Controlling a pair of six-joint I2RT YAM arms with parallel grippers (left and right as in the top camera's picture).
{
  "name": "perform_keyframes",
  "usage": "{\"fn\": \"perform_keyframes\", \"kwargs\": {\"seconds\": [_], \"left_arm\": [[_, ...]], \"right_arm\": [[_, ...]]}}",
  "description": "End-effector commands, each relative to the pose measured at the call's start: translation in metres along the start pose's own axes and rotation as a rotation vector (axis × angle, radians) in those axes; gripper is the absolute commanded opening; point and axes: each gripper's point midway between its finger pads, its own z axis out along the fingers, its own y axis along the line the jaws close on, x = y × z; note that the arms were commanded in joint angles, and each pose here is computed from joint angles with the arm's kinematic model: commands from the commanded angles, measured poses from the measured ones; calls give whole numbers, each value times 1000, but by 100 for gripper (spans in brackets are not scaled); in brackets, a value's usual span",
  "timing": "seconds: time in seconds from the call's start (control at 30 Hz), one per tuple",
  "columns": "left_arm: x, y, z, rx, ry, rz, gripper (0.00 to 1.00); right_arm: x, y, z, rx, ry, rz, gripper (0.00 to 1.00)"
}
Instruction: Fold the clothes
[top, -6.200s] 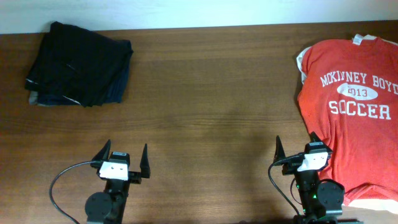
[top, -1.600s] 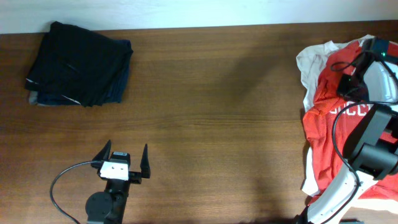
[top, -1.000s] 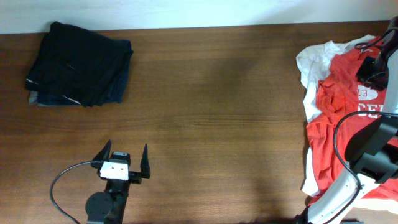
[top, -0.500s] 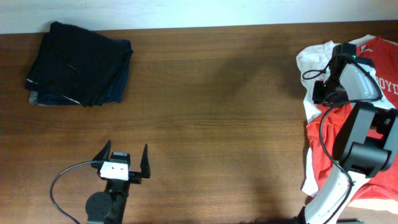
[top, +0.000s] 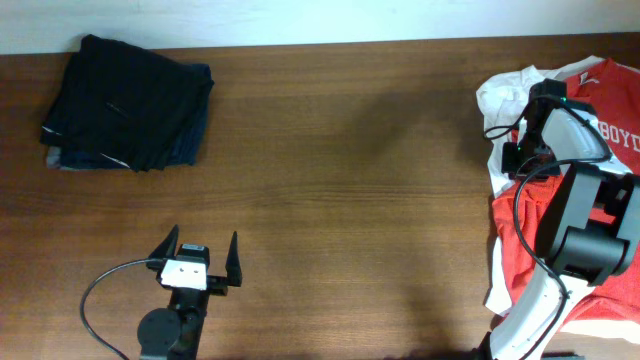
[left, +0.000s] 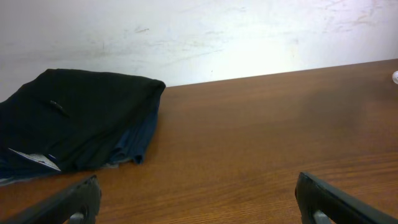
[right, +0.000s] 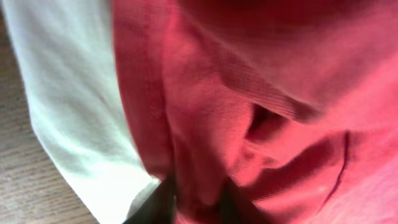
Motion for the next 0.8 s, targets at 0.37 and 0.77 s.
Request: {"fn": "perform_keyframes", "kwargs": {"seconds": [0.37,0.77], "left_arm": [[1,0,0,-2,-1,13,99],[1,0,0,-2,-1,13,99]], "right_arm": [[-17,-46,-45,-199,-58,185,18],[-20,5,-50,-315,-79,-39,58]]}}
